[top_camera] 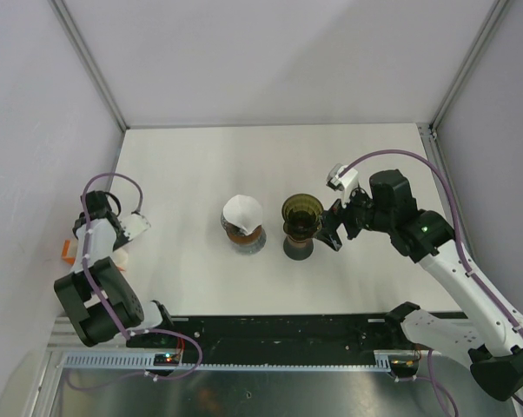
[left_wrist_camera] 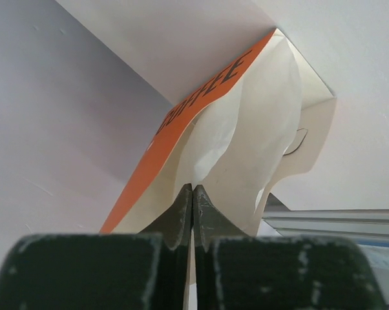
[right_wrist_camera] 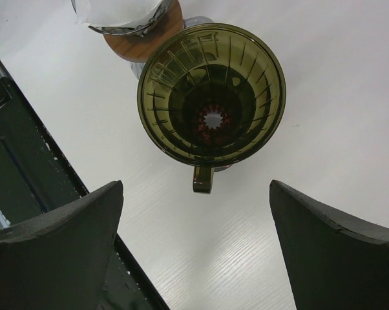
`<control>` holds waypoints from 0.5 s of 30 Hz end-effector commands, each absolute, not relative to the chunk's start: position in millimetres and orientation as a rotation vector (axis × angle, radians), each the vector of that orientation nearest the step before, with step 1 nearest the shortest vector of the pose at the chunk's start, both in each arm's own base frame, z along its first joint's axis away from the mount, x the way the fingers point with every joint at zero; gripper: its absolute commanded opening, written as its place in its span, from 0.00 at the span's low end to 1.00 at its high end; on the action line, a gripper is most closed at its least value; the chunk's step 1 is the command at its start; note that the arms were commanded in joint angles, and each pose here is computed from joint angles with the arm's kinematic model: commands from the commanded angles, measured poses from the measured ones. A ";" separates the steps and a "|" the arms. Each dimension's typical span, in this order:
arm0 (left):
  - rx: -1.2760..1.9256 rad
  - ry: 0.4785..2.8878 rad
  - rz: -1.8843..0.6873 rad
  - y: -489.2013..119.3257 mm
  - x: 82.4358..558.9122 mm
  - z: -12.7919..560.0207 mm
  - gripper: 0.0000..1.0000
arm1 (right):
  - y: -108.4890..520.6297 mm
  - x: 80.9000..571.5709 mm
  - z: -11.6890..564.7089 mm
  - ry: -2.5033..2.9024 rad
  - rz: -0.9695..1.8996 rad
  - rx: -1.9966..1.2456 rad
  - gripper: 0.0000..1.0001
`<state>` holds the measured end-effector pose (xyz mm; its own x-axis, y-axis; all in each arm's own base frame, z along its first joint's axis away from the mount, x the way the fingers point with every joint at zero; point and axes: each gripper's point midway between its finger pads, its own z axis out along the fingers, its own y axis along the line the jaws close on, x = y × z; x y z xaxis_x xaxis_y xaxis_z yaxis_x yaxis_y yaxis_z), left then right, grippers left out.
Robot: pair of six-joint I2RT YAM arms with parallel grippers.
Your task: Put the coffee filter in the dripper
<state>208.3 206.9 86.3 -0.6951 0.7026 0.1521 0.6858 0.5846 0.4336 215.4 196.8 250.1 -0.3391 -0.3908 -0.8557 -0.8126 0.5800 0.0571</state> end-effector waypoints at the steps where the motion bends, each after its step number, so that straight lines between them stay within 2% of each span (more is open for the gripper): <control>1: 1.170 2.680 0.822 210.4 221.9 113.0 0.00 | 202.6 217.3 269.1 1.888 0.636 -0.968 0.99; 15: 1.232 2.537 0.786 174.2 225.4 126.3 0.00 | 202.2 215.0 273.5 1.874 0.638 -0.961 0.99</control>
<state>219.1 188.6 117.0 -0.6578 0.7476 0.0918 0.6651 0.5194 0.5365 214.7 197.7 249.8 -0.3399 -0.3914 -0.8551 -0.8152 0.5760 0.0603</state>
